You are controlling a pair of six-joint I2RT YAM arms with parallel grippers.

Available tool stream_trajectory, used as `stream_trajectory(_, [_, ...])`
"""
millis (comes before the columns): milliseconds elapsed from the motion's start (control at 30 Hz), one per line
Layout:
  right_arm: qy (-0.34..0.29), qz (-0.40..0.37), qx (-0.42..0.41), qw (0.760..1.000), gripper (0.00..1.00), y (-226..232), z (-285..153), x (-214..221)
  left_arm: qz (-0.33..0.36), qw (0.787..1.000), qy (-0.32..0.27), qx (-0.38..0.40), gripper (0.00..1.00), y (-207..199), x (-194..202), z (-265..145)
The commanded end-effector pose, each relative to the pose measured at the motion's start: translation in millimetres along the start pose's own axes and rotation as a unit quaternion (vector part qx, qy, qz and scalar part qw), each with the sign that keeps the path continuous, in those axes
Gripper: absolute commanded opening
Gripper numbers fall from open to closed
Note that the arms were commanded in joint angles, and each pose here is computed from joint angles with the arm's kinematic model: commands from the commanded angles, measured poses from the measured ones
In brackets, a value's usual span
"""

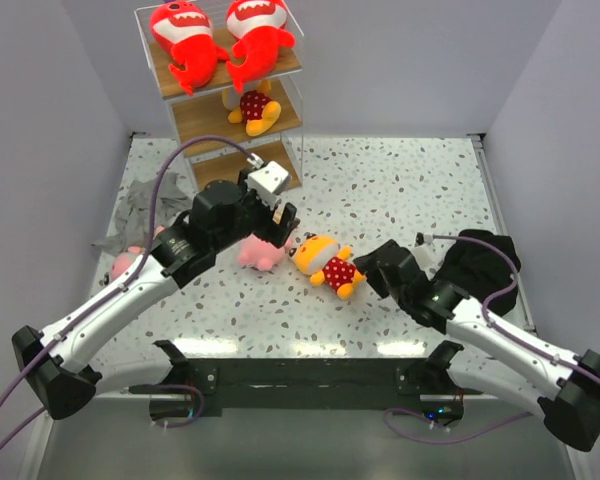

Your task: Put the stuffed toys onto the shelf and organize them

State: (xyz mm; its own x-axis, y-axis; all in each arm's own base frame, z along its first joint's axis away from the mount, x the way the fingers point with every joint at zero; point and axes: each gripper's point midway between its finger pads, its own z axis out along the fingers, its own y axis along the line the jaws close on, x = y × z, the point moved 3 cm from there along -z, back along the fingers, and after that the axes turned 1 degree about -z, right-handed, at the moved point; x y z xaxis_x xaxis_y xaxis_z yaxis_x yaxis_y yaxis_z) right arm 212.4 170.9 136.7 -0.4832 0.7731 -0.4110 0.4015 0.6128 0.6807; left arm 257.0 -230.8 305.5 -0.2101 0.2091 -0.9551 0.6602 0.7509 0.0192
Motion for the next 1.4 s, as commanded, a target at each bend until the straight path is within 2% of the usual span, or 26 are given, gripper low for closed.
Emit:
stream_trajectory(0, [-0.119, -0.084, -0.031, 0.989, 0.57, 22, -37, -59, -0.015, 0.998, 0.054, 0.035, 0.79, -18, 4, 15])
stream_trajectory(67, [-0.165, -0.11, -0.046, 0.979, 0.57, 31, -55, -82, -0.009, 0.997, 0.061, 0.037, 0.77, -31, 2, 23])
stream_trajectory(100, [-0.179, -0.151, -0.04, 0.971, 0.56, 29, -61, -90, 0.0, 0.996, 0.085, 0.01, 0.76, -30, 13, 35])
stream_trajectory(133, [-0.197, -0.153, -0.049, 0.967, 0.55, 36, -75, -103, 0.001, 0.996, 0.089, 0.002, 0.76, -35, 10, 41])
stream_trajectory(200, [-0.216, -0.188, -0.02, 0.958, 0.54, 28, -86, -117, 0.012, 0.992, 0.124, 0.004, 0.71, -54, 25, 59])
stream_trajectory(300, [-0.231, -0.196, -0.022, 0.953, 0.54, 27, -111, -131, 0.004, 0.992, 0.126, 0.026, 0.65, -85, 34, 80])
stream_trajectory(500, [-0.263, -0.147, -0.075, 0.951, 0.54, 15, -157, -151, -0.005, 0.988, 0.155, 0.019, 0.52, -132, 71, 110])
stream_trajectory(667, [-0.277, -0.118, -0.106, 0.948, 0.54, 13, -184, -162, 0.006, 0.986, 0.165, 0.035, 0.51, -166, 103, 120])
stream_trajectory(733, [-0.279, -0.107, -0.122, 0.947, 0.54, 14, -192, -165, 0.013, 0.987, 0.151, 0.05, 0.52, -178, 107, 122])
stream_trajectory(933, [-0.28, -0.091, -0.136, 0.946, 0.54, 8, -198, -165, 0.036, 0.986, 0.156, 0.045, 0.55, -186, 126, 130])
stream_trajectory(1067, [-0.285, -0.089, -0.133, 0.945, 0.54, 4, -199, -167, 0.052, 0.984, 0.17, 0.007, 0.55, -179, 145, 132])
stream_trajectory(1367, [-0.289, -0.085, -0.133, 0.944, 0.54, -2, -201, -167, 0.082, 0.978, 0.19, -0.025, 0.51, -174, 180, 145])
